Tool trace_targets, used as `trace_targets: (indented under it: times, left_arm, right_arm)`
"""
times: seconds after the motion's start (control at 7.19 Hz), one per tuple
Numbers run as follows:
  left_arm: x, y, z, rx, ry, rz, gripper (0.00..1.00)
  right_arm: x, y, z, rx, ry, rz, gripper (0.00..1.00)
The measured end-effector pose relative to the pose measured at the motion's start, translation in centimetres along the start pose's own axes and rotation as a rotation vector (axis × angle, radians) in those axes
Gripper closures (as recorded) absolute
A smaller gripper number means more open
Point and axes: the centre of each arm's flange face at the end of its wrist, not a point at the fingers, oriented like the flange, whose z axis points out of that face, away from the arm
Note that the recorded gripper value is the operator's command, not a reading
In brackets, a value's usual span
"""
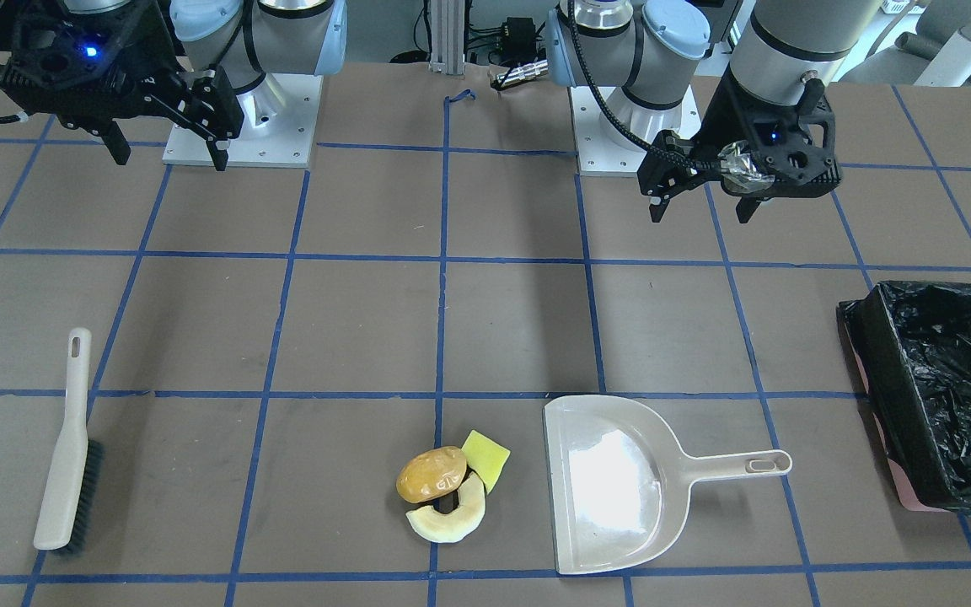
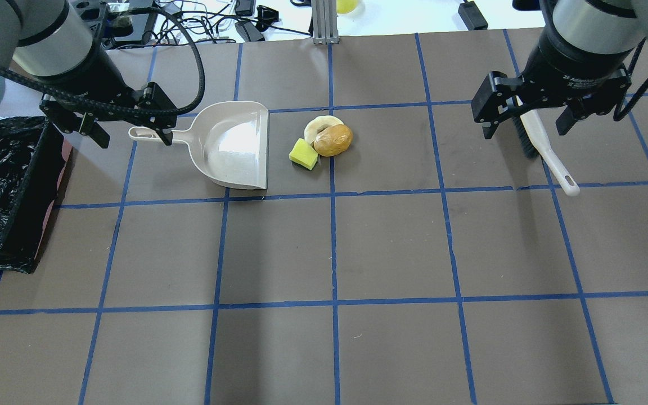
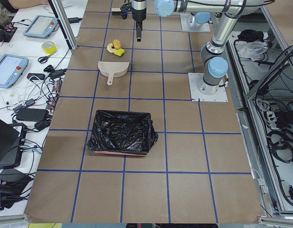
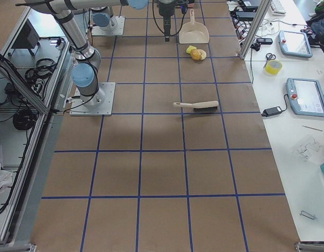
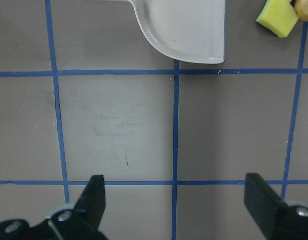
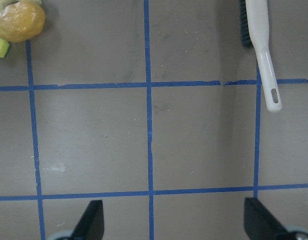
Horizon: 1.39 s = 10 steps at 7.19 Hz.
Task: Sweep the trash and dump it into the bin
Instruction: 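Lower the left gripper to the dustpan handle while the right gripper approaches the brush handle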
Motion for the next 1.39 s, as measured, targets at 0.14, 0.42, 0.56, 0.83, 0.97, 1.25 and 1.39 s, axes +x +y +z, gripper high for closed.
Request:
trace_targets:
  times: [0.14, 0.42, 0.56, 0.83, 0.97, 1.25, 1.39]
  left_arm:
    - [0.0, 0.0, 0.2, -0.002, -0.001, -0.001, 0.0]
    - [0.0, 0.0, 0.3, -0.001, -0.001, 0.0, 0.0]
    - [0.0, 0.0, 0.3, 0.001, -0.001, 0.001, 0.0]
    - [0.0, -0.2, 0.9, -0.012, 0.006, 0.001, 0.0]
    - [0.0, -0.1, 1.5, -0.025, 0.007, 0.009, 0.0]
    - [0.0, -0.3, 3.5, -0.046, 0.011, 0.097, 0.0]
    - [-0.1, -0.9, 4.2, -0.026, 0.013, 0.192, 0.0]
  right_arm:
    - [0.0, 0.0, 0.0, 0.0, 0.002, 0.002, 0.0]
    - [0.5, -0.1, 0.1, -0.003, 0.045, -0.003, 0.0]
    - [0.7, -0.2, 0.2, -0.004, 0.071, -0.005, 0.0]
    - [1.4, -0.6, 0.5, -0.004, 0.095, 0.004, 0.0]
    - [2.0, -0.8, 0.7, -0.011, 0.1, 0.005, 0.0]
    - [6.3, -2.6, 3.3, -0.047, 0.09, -0.06, 0.0]
    - [9.5, -3.6, 5.2, -0.051, 0.077, -0.1, 0.0]
